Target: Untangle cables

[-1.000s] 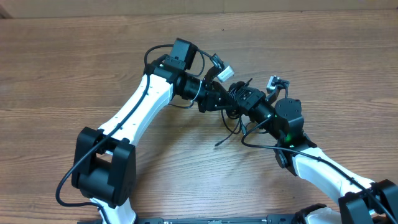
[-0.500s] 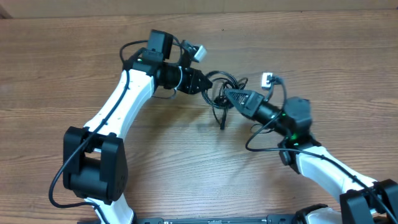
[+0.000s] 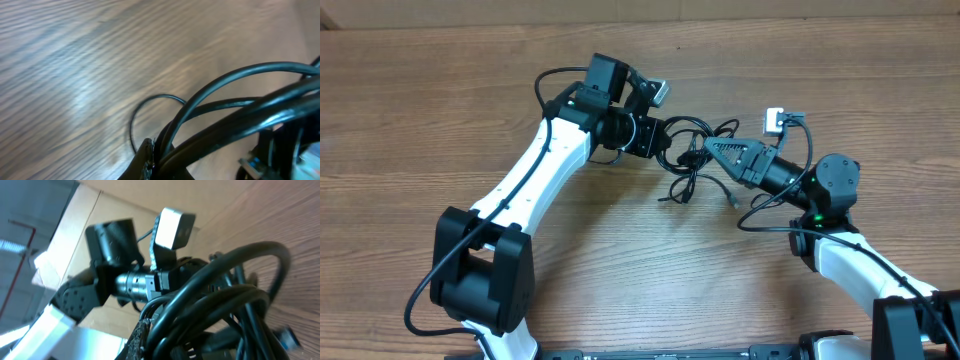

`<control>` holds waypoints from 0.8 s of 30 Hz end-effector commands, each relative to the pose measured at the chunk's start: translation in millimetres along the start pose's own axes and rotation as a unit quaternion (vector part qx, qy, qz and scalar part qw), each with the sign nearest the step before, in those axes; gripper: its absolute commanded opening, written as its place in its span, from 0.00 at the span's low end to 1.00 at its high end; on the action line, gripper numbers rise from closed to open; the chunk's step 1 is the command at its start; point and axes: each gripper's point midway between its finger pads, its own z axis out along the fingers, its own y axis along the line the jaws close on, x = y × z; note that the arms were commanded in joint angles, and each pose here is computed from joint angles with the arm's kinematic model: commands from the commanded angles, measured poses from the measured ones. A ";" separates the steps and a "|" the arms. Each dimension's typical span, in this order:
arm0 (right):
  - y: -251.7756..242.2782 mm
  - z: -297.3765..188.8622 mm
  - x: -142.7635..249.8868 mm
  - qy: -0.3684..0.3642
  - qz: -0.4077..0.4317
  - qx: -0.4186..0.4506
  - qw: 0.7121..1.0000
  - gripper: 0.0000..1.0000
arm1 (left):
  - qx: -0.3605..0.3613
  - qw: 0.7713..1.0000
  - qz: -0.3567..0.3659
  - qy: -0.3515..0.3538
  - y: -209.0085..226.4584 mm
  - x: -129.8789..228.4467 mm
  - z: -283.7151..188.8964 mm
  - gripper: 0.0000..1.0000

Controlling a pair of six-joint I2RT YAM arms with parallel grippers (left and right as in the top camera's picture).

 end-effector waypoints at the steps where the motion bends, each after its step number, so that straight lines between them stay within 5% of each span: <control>1: 11.0 -16.4 -26.9 -0.041 0.017 -0.010 0.999 0.04 | -0.188 0.980 -0.066 -0.030 71.4 -7.3 -19.9 0.04; 11: -28.7 -68.0 -76.7 -0.137 0.090 0.051 0.985 0.04 | -0.259 0.961 -0.088 -0.036 94.3 -3.8 -31.1 0.04; 15: -41.3 -67.8 -70.0 -0.126 0.103 0.072 0.984 0.09 | -0.176 0.983 -0.052 -0.024 67.1 -5.9 -18.2 0.04; 20: -57.5 -59.1 -51.2 -0.095 0.095 0.102 0.986 0.27 | 0.018 0.995 0.101 -0.007 1.0 -4.3 -7.6 0.04; 24: -69.2 -55.5 -37.7 -0.074 0.102 0.123 0.984 0.34 | 0.034 0.993 0.114 -0.005 -4.4 -2.5 -8.0 0.05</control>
